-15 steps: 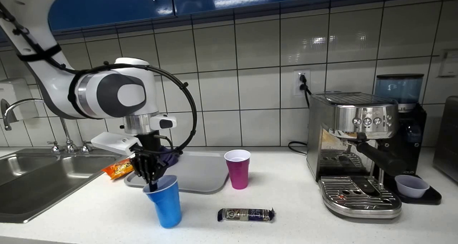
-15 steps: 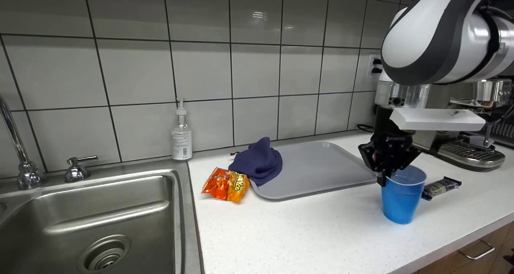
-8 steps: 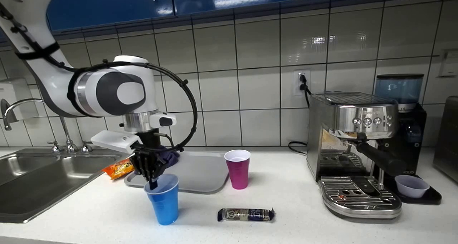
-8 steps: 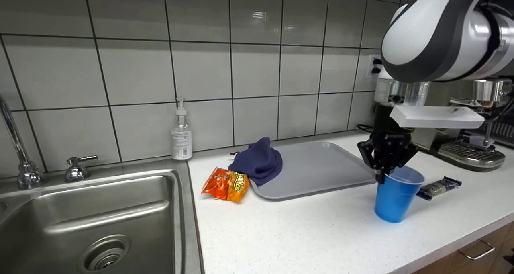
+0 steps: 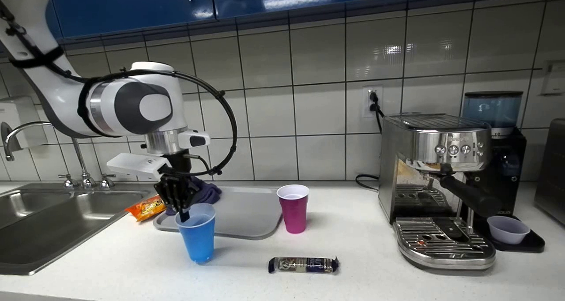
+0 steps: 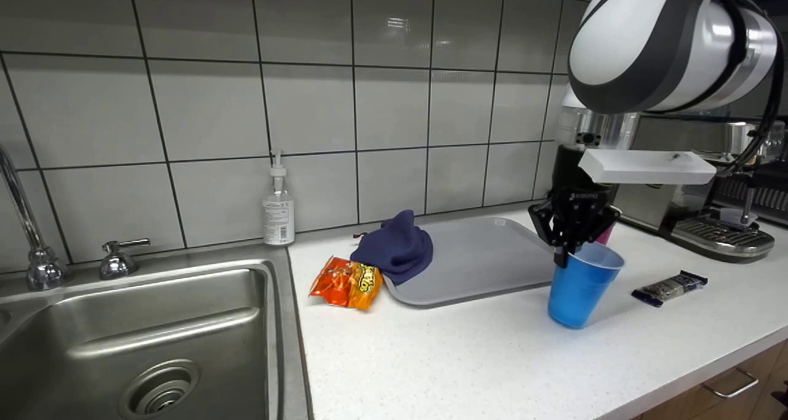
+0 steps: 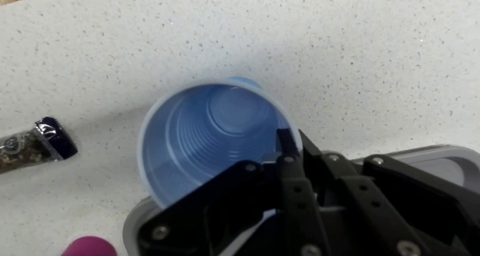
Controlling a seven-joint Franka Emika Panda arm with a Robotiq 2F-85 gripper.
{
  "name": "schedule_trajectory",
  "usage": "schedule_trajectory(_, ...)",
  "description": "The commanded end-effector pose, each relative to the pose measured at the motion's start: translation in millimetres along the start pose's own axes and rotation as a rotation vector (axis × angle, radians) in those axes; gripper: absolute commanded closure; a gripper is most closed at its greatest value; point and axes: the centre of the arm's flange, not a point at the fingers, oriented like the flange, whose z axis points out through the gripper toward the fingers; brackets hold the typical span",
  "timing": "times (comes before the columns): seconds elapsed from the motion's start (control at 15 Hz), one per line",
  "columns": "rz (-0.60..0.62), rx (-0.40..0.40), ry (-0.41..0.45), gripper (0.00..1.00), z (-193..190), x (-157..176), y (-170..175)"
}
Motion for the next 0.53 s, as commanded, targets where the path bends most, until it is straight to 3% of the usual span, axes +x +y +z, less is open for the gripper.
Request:
schedule_trajectory(0.0, -0.044, 0.022, 0.031, 0.99, -24, 11, -16)
schedule_trajectory(0.47, -0.092, 0.037, 0.074, 0.99, -38, 35, -53)
